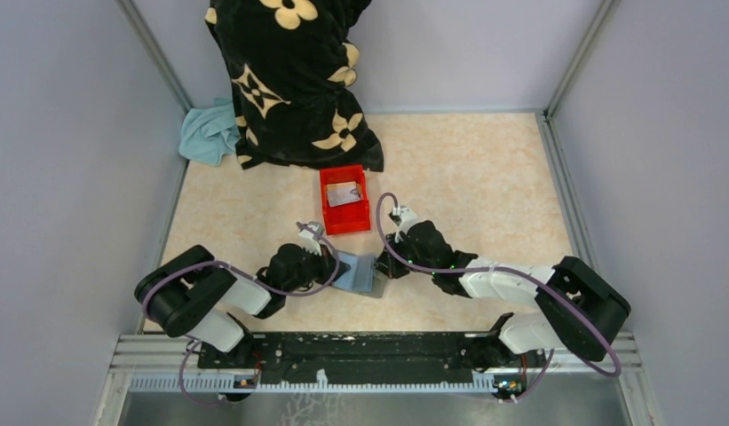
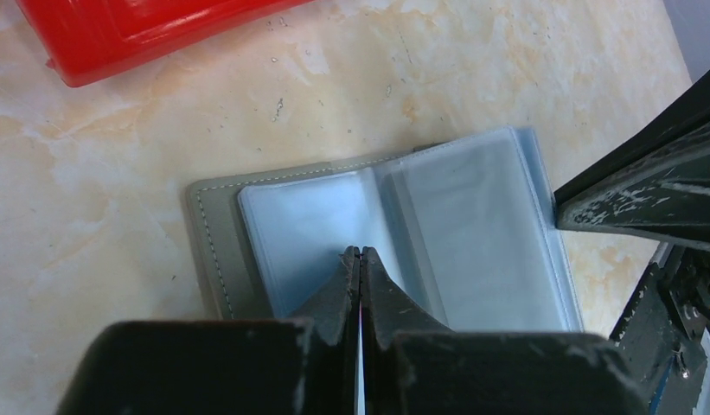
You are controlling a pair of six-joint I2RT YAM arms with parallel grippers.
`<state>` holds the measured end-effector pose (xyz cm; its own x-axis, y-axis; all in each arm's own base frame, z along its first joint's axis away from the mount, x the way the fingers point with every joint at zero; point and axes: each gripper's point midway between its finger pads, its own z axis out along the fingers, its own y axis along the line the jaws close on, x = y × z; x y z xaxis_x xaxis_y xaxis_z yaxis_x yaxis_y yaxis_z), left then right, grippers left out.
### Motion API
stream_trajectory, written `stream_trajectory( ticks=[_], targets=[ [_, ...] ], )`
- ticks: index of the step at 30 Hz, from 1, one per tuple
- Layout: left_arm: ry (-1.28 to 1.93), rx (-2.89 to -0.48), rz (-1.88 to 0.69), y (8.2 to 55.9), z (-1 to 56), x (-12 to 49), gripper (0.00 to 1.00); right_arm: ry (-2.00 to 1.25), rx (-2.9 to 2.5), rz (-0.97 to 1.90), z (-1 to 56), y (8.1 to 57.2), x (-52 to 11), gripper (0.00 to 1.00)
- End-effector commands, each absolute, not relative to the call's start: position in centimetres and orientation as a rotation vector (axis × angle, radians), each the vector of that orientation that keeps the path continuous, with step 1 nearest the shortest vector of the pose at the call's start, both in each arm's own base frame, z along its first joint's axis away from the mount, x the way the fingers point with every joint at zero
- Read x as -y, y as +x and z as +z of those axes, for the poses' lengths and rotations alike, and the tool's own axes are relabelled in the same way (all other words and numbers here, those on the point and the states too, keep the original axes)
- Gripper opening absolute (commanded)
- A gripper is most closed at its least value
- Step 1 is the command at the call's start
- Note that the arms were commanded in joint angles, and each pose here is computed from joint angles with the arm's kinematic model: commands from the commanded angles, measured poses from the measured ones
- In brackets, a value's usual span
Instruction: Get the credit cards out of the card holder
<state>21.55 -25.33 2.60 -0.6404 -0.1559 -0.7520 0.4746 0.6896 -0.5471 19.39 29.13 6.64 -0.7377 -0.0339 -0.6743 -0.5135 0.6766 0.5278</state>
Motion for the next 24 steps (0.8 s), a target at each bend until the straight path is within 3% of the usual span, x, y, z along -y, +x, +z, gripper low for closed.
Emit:
stream_trajectory(
  ticks=[1,15,21,24],
  targets=[
    [0.286,-2.087,-1.003,20.1,2.2,25.4,0.0,-0.446,-2.096,1.054,11.4,20.6,-31.6,0.0],
    [0.26,-1.999,-0.793,21.6,6.6,22.4,0.01,-0.468,-2.132,1.053,11.0,21.1,-32.6,0.0],
    [0.319,-2.047,-0.749,21.6,4.7,22.4,0.0,-0.434,-2.175,0.999,9.7,20.6,-31.2,0.42],
    [0.341,-2.101,-0.718,22.0,3.8,22.9,0.0,-0.402,-2.196,0.993,8.9,20.3,-30.5,0.49]
  ],
)
